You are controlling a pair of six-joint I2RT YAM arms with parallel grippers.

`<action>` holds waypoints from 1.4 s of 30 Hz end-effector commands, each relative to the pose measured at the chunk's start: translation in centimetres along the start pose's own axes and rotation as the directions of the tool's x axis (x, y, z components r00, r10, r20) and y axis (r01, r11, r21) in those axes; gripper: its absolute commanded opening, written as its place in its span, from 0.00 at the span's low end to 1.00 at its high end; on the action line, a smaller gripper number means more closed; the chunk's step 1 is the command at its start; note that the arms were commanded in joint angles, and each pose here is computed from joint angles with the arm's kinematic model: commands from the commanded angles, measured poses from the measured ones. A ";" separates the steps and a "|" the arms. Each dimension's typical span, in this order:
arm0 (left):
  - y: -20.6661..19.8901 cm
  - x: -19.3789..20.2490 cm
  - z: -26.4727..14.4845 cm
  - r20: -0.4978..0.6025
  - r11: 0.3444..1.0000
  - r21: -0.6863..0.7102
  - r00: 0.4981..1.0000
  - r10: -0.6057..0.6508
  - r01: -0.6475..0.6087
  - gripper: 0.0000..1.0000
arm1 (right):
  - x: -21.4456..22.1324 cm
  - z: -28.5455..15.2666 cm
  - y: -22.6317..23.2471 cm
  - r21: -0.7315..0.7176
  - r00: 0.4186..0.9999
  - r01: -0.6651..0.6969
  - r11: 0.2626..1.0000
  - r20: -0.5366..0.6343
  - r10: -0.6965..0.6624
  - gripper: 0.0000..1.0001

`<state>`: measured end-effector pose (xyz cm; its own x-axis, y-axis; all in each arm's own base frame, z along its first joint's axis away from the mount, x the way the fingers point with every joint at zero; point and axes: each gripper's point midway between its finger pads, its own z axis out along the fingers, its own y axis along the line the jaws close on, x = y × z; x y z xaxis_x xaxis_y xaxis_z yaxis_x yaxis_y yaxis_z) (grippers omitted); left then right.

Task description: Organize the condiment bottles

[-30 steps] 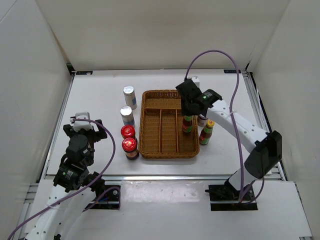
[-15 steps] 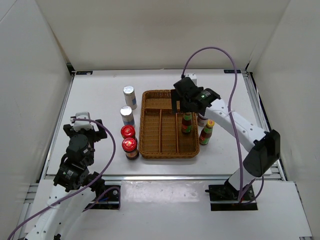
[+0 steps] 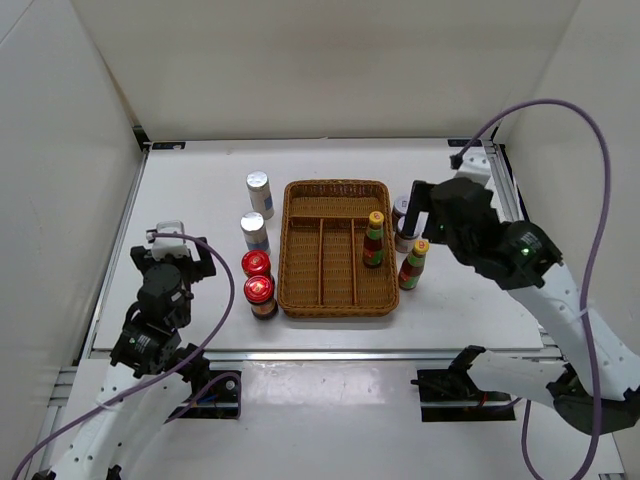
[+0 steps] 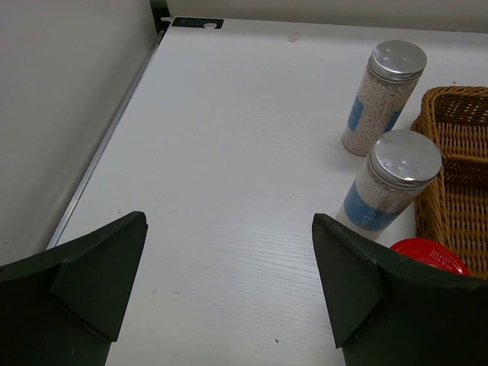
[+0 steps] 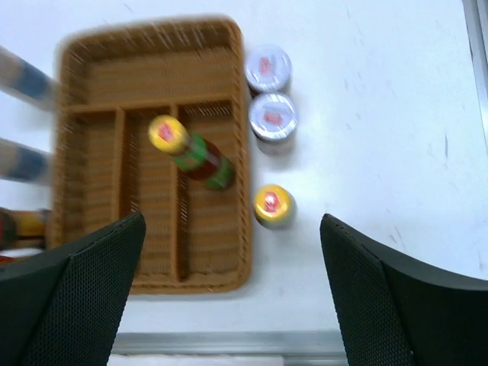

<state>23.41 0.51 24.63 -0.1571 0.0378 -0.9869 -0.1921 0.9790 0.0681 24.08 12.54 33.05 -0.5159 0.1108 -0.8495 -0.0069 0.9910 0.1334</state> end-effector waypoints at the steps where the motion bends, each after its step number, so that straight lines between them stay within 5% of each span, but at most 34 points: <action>1: -0.3 -0.1 -0.1 0.020 1.000 0.019 1.000 -0.016 0.016 1.00 | 4.8 1.7 -2.1 0.127 0.992 0.035 0.991 -0.123 -0.019 0.96; 16: -0.6 -0.8 -0.7 0.052 0.998 0.050 0.998 -0.035 0.033 1.00 | 11.9 6.7 -3.9 0.197 0.993 0.043 0.979 -0.118 -0.020 0.89; 26: -1.3 -0.1 -0.5 0.024 0.998 0.068 1.000 -0.011 0.009 1.00 | 10.7 9.0 -2.5 0.131 0.995 0.102 0.986 -0.026 -0.099 0.88; 42: -1.9 -1.7 -2.2 0.099 0.987 0.154 0.993 -0.069 0.053 1.00 | 12.4 11.0 -4.6 0.229 0.992 0.123 0.966 -0.039 -0.118 0.63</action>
<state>22.26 -1.54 26.04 -0.0715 0.0043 -0.9974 -0.0742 0.9972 0.0096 26.28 10.58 15.44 -0.5939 -0.0227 -0.8042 0.0968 0.9903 -0.0994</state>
